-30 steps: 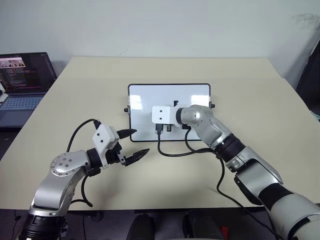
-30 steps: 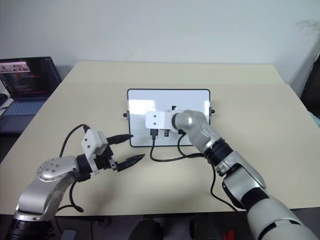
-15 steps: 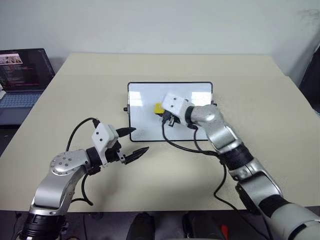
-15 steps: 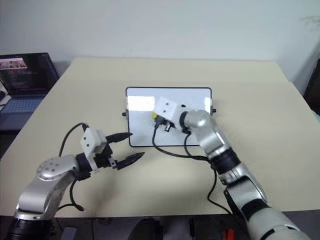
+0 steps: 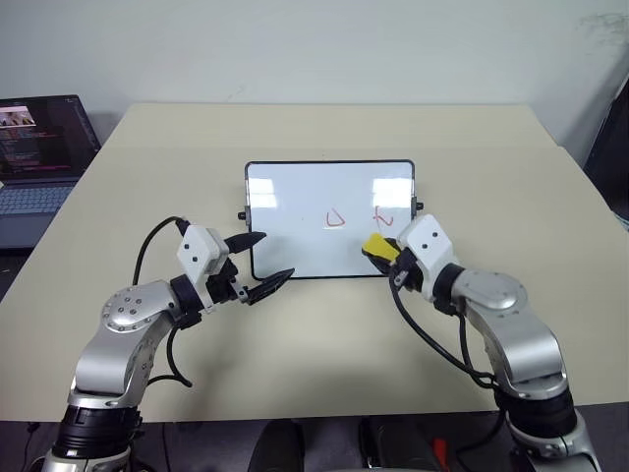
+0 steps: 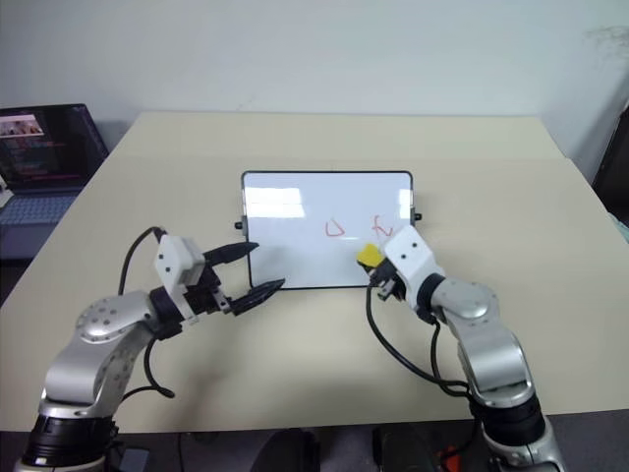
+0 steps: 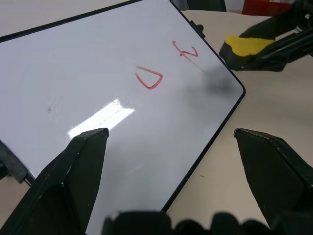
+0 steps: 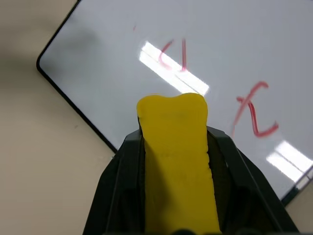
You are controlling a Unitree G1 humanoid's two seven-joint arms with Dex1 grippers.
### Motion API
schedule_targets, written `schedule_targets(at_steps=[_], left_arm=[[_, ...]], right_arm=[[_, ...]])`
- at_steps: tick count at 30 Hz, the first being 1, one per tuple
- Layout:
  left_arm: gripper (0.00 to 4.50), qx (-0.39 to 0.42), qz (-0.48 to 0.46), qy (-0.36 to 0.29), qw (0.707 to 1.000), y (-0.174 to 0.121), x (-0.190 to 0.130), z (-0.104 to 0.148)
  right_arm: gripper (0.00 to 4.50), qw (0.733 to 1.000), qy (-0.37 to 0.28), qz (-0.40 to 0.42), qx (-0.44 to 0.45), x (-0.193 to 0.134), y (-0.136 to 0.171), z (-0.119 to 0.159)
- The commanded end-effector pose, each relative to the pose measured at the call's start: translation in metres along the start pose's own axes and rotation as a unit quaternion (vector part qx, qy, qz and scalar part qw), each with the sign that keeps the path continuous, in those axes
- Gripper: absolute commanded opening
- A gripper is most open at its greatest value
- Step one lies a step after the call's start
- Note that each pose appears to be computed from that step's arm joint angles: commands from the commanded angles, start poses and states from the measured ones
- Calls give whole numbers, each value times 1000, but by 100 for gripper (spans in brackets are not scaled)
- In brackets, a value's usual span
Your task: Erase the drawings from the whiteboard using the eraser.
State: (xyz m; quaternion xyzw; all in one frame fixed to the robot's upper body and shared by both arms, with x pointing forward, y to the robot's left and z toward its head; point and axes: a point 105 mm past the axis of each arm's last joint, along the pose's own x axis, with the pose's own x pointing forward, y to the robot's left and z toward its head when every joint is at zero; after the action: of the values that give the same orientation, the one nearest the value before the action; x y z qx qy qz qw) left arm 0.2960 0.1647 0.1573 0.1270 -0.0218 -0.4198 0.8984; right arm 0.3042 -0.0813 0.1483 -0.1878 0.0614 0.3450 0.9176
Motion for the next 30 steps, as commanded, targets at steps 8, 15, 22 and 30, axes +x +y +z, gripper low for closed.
schedule_targets(at_steps=[8,15,22,30], left_arm=[[450,16,-1,1,1000,9,-1,2],[450,20,11,17,1000,13,-7,-2],[450,22,8,21,1000,12,-9,-2],[450,20,5,20,1000,9,-8,-2]], right_arm=[[130,995,-34,-4,-94,19,14,26],[130,984,-75,14,-161,58,20,63],[130,974,-82,9,-210,96,15,85],[130,965,-20,42,-257,117,13,56]])
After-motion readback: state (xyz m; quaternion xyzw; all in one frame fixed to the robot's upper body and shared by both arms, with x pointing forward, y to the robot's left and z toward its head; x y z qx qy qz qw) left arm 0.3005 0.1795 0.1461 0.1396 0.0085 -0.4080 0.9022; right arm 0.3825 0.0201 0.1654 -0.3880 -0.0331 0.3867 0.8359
